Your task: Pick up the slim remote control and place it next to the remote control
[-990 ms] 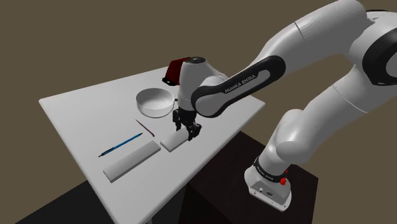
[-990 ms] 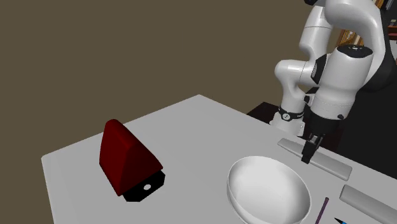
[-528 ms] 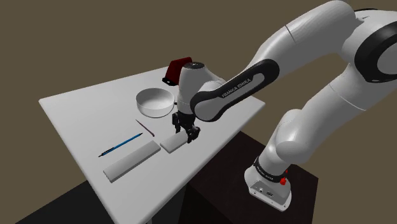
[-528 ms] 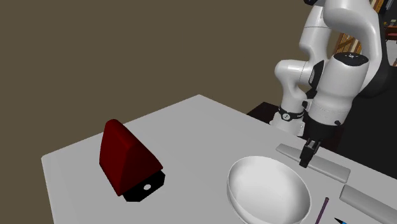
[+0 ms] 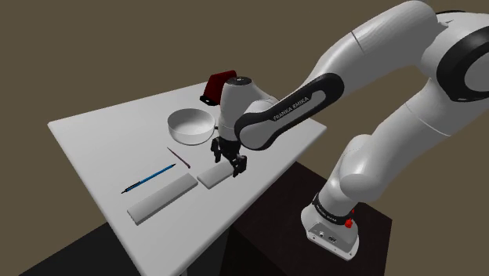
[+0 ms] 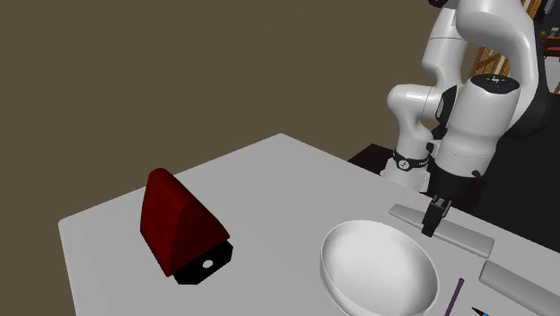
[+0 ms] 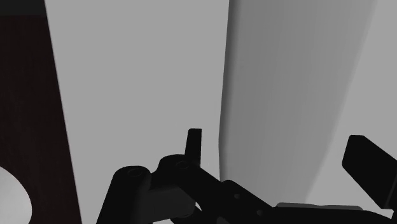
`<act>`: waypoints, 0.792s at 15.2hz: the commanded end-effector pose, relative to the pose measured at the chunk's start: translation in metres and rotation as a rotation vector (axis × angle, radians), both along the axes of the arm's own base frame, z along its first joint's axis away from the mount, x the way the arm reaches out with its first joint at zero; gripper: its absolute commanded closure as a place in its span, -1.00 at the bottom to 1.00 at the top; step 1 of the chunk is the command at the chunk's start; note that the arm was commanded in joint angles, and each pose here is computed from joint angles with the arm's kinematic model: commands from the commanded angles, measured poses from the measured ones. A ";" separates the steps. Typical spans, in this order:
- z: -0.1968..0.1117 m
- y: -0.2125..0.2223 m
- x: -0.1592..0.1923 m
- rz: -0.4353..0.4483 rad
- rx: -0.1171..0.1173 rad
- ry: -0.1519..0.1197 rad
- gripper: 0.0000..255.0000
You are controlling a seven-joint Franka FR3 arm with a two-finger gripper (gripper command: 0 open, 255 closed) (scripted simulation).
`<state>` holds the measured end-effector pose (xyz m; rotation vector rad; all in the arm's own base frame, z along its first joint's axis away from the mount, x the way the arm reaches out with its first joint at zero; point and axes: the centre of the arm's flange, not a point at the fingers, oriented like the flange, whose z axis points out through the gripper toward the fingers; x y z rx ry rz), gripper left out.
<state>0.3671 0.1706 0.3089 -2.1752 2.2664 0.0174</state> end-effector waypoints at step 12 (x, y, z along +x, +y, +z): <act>0.050 0.000 0.000 0.000 0.000 0.000 -1.00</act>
